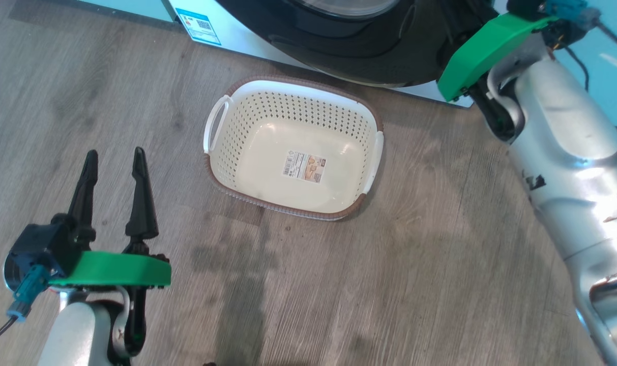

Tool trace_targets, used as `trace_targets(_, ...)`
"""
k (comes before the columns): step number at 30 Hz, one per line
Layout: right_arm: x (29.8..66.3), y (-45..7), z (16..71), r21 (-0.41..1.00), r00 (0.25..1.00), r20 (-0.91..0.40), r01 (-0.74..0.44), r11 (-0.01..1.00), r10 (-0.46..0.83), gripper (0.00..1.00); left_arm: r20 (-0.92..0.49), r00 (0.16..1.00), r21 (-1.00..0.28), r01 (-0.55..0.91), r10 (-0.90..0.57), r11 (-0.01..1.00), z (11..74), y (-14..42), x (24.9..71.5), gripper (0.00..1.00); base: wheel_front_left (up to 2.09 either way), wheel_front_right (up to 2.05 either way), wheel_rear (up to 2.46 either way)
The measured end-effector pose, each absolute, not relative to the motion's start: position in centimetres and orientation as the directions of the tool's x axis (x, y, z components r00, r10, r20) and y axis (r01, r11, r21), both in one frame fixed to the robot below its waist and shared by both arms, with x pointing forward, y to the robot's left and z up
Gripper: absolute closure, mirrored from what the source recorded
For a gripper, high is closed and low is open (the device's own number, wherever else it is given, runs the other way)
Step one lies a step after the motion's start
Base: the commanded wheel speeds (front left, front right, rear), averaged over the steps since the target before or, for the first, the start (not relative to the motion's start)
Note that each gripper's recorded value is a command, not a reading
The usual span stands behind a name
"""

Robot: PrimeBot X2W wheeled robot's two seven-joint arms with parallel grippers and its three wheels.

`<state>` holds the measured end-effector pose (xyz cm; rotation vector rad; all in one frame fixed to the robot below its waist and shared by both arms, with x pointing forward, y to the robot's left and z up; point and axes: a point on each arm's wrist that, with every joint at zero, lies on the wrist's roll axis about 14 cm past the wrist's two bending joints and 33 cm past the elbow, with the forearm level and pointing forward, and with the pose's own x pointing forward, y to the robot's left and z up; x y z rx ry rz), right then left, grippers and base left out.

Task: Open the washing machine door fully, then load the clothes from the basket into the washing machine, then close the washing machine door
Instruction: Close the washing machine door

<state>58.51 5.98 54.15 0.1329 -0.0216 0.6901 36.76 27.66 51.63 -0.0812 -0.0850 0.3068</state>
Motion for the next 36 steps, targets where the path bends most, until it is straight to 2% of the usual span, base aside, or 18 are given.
trace_targets(19, 65.4, 2.7, 55.5, 0.111, 0.843, 0.095, -0.537, 0.836, 0.529, 1.0, 0.058, 0.951, -0.085, -0.297, 0.303, 0.951, 50.8, 27.9, 38.2, 0.0, 0.0, 0.0, 0.0)
trace_targets(36, 66.6, 1.6, 54.7, 0.098, 0.869, 0.056, -0.494, 0.864, 0.491, 1.0, 0.068, 0.958, -0.096, -0.272, 0.279, 0.957, 50.8, 27.1, 39.1, 0.0, 0.0, 0.0, 0.0)
